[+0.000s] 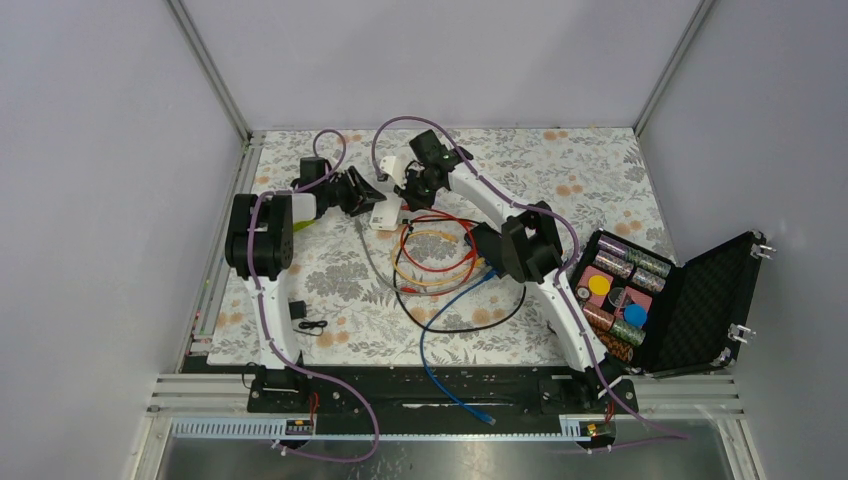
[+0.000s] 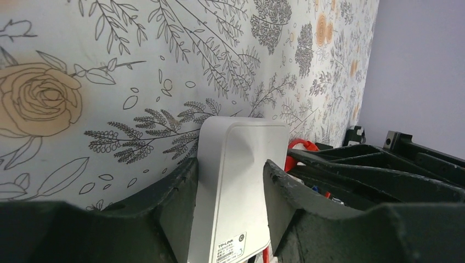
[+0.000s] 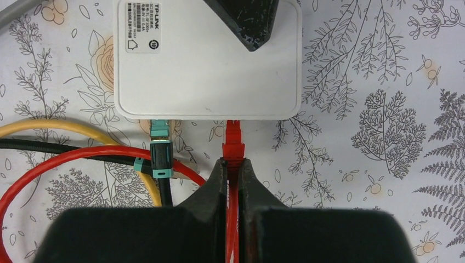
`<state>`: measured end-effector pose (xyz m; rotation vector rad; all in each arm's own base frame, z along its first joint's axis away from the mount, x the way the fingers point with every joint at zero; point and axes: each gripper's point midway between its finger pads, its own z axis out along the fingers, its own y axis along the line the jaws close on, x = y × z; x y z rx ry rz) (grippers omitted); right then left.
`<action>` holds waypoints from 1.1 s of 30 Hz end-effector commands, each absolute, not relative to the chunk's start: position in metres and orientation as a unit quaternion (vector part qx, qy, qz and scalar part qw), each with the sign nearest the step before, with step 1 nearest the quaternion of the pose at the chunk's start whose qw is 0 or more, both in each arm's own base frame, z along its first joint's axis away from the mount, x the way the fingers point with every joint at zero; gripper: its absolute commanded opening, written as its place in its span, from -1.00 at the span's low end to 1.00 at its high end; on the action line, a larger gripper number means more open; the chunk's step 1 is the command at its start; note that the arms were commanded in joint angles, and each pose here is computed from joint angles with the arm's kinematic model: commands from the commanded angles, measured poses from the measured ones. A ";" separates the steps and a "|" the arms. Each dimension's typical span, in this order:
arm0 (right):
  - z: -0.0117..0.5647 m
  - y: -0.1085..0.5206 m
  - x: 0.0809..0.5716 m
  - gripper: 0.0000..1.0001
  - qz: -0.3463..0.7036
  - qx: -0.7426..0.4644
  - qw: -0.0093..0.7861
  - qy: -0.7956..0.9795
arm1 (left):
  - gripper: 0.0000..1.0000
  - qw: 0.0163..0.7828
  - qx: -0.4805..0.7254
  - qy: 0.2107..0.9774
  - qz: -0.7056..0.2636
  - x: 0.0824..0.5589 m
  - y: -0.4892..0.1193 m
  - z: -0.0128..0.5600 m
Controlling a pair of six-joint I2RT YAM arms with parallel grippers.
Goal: Insert the plug into the switch port
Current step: Insert the connector into the switch port.
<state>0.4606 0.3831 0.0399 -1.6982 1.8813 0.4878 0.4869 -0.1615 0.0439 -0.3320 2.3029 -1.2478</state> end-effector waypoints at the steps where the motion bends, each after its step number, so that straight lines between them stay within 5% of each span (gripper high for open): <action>1: 0.122 0.474 0.455 -1.00 0.269 -0.639 0.420 0.585 | -0.09 0.196 -0.001 0.794 -0.576 0.436 -0.249 0.123; 22: 0.161 0.499 0.453 -1.00 0.291 -0.623 0.491 0.535 | -0.17 0.183 0.042 0.793 -0.580 0.408 -0.270 0.124; 33: 0.117 0.456 0.465 -1.00 0.183 -0.648 0.472 0.569 | 0.14 0.260 -0.016 0.861 -0.437 0.456 -0.200 0.126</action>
